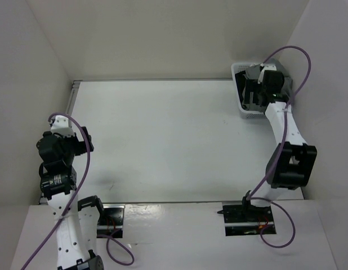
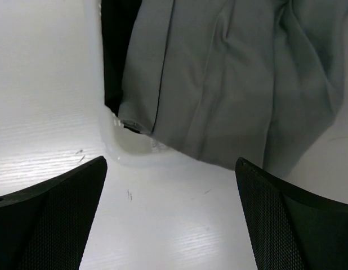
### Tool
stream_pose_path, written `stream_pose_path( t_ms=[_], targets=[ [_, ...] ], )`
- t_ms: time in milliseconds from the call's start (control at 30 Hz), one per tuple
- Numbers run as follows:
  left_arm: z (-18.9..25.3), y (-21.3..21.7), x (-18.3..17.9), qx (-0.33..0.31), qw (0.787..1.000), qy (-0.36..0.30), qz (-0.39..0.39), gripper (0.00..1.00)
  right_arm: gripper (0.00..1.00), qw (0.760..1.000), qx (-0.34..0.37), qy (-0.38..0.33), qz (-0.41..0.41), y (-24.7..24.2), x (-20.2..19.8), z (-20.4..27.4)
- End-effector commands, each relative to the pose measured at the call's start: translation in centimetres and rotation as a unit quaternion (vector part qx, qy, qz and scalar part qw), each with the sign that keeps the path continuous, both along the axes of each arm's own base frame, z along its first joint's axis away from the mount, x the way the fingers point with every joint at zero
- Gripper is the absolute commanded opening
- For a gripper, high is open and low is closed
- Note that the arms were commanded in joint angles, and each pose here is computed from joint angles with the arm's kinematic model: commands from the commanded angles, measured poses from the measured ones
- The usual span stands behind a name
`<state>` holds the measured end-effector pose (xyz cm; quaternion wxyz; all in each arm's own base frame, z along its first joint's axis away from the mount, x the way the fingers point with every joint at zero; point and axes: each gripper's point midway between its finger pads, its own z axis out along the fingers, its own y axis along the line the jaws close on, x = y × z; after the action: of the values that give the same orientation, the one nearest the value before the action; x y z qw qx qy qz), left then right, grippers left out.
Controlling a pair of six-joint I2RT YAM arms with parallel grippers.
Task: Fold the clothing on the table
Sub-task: Grab the skirt from the pile
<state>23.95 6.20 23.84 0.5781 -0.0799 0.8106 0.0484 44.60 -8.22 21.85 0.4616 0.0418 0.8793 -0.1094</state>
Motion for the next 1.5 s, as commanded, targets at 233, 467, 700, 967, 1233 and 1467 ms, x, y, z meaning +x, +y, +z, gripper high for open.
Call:
stream_pose_path(
  t_ms=[233, 467, 700, 967, 1233, 1467],
  targets=[
    [1.7, -0.2, 0.6, 0.015, 1.0, -0.009, -0.018, 0.99, 0.99, 0.997, 0.015, 0.029, -0.066, -4.0, 4.1, -2.5],
    [1.5, 0.0, 0.7, 0.014, 1.0, -0.004, -0.014, 0.99, 0.96, 0.994, -0.002, 0.058, -0.09, -5.9, 6.0, -6.0],
    [1.0, 0.3, 0.9, 0.012, 1.0, 0.005, -0.01, 0.99, 0.74, 0.991, 0.0, 0.101, -0.091, -6.7, 7.1, -10.2],
    [1.0, 0.3, 0.9, 0.012, 1.0, 0.005, -0.01, 0.99, 0.0, 0.991, -0.007, 0.096, -0.091, -6.8, 6.6, -8.8],
    [1.3, 0.1, 0.8, 0.013, 1.0, 0.0, -0.014, 0.99, 0.0, 0.997, 0.017, -0.07, -0.029, -3.2, 4.3, 8.5],
    [1.5, 0.0, 0.7, 0.014, 1.0, -0.004, -0.014, 0.99, 0.0, 0.986, -0.03, -0.157, 0.039, 6.0, 0.0, 19.5]
  ],
)
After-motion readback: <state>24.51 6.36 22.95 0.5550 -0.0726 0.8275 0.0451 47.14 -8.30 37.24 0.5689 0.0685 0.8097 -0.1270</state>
